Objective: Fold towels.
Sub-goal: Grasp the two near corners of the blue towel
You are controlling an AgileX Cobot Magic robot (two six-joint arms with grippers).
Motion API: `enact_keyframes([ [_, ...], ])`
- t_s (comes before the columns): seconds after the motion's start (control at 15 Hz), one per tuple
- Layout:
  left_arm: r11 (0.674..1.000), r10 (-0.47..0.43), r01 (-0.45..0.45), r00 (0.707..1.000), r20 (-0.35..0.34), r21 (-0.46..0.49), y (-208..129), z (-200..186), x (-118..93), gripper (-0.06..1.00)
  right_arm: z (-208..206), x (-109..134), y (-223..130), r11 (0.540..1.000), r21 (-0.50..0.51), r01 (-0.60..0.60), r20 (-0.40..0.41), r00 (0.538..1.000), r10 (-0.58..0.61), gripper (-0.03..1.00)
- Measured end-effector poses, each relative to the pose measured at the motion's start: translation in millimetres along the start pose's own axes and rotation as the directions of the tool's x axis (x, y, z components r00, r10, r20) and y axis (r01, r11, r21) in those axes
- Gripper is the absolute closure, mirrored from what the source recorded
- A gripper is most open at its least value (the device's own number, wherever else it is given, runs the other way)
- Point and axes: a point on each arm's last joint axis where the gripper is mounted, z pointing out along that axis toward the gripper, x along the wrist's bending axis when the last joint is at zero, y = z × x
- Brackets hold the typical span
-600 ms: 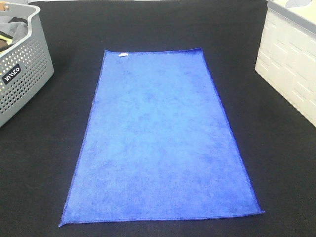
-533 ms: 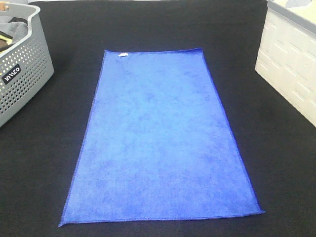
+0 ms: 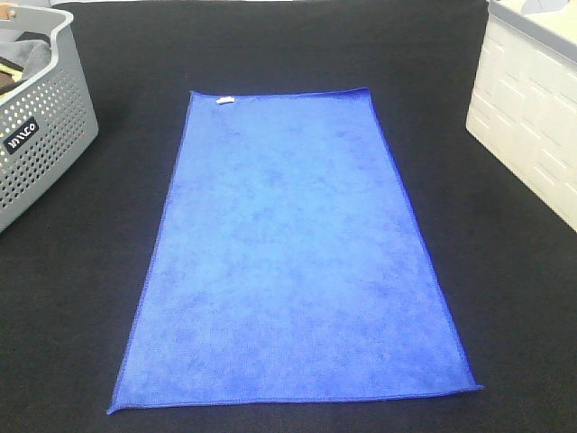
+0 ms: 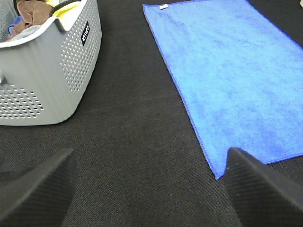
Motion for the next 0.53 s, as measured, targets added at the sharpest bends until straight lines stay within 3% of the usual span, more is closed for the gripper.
enact_keyframes([
  [0.53,1.000,0.000,0.000,1.000,0.000,0.000,0.0,0.0,0.0,0.14,0.0,0.0,0.0,1.000,0.000,0.000,0.000,1.000,0.000,0.06],
])
